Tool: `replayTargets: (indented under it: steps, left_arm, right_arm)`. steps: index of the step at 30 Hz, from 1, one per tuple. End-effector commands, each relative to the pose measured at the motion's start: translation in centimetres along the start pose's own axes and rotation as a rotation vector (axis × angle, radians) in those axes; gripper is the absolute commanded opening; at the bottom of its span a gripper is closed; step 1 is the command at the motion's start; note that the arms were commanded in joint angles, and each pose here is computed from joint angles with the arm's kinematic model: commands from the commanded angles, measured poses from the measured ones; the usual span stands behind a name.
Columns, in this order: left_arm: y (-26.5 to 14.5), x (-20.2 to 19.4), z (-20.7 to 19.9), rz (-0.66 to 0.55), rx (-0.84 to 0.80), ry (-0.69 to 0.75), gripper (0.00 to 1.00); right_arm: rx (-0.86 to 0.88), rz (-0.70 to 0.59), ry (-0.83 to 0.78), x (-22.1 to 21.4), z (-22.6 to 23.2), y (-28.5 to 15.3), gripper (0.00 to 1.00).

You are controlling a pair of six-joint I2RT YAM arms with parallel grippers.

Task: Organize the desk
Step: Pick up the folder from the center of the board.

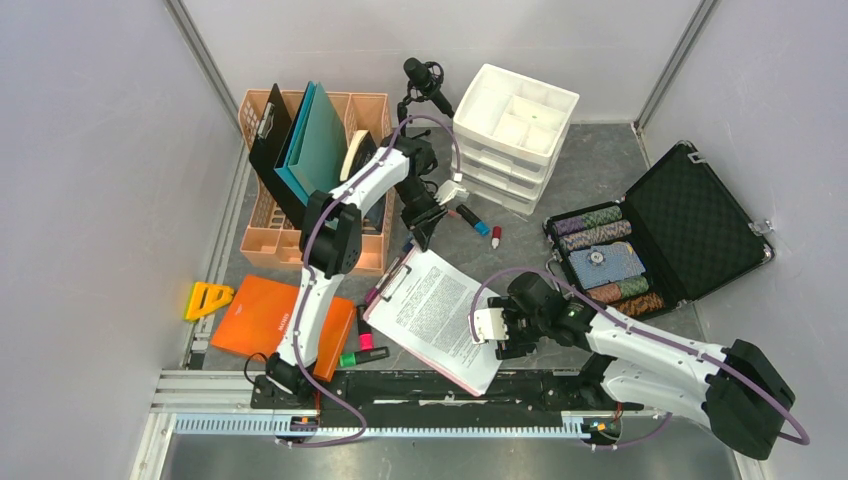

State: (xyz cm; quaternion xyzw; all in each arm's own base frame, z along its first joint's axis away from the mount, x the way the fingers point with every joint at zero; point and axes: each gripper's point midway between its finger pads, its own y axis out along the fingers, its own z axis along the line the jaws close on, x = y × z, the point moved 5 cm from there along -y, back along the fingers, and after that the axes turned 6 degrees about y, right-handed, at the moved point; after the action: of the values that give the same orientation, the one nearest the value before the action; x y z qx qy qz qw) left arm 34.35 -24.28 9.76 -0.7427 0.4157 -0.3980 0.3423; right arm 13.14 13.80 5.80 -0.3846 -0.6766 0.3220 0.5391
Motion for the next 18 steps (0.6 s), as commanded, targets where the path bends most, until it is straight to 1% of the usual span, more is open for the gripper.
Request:
replayTargets:
  steps: [1,8,10,12,15,17,18]
  left_arm:
    - [0.6,0.9,-4.7,-0.026,-0.231,-0.048,0.35]
    - [0.4,0.3,-4.9,0.010,-0.226,-0.044,0.35]
    - [0.3,0.1,-4.7,0.019,-0.210,-0.038,0.37]
    - [0.2,0.1,-4.0,0.027,-0.160,-0.044,0.43]
    - [-0.6,0.2,-3.1,0.012,-0.040,-0.055,0.56]
    - [-1.6,0.2,-3.0,-0.013,0.040,-0.074,0.64]
    - [-2.1,0.0,-3.4,-0.020,0.071,-0.081,0.66]
  right_arm:
    - [-0.056,0.230,-0.034,-4.9,0.3,1.0,0.80]
    - [-0.057,0.230,-0.031,-4.9,0.4,1.0,0.79]
    - [-0.059,0.228,-0.032,-4.8,0.3,1.0,0.79]
    - [-0.060,0.227,-0.030,-4.8,0.3,1.0,0.79]
    - [-0.075,0.238,-0.032,-5.0,0.2,0.8,0.79]
    - [-0.089,0.238,-0.035,-4.9,0.0,0.6,0.80]
    - [-0.099,0.237,-0.035,-4.9,-0.1,0.5,0.80]
